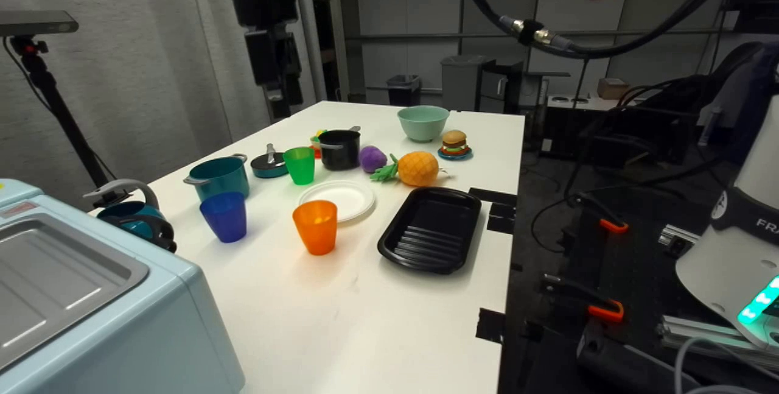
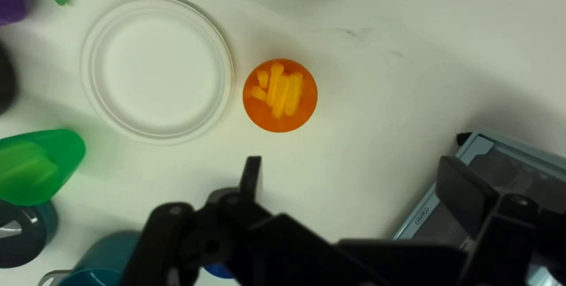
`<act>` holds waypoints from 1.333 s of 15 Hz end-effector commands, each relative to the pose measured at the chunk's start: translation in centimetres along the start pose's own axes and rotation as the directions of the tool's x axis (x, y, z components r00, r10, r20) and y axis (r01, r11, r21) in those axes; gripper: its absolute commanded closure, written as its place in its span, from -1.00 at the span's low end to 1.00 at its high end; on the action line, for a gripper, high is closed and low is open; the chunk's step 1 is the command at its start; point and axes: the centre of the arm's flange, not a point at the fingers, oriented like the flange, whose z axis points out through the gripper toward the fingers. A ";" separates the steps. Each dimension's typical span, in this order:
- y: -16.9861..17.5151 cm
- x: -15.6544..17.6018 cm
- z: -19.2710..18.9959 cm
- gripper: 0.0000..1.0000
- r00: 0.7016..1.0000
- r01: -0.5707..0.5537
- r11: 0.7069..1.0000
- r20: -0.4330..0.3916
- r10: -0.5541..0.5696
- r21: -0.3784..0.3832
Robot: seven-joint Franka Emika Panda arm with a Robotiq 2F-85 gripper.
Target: Pour the fries out of the orange cup and onto the white plate
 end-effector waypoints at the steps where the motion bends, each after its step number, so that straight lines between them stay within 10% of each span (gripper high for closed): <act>1: -0.6 3.0 1.6 -1.00 1.000 -0.015 1.000 -0.020 0.015 0.012; 20: -1.7 -0.3 7.5 -1.00 0.999 -0.036 0.999 0.023 0.036 -0.017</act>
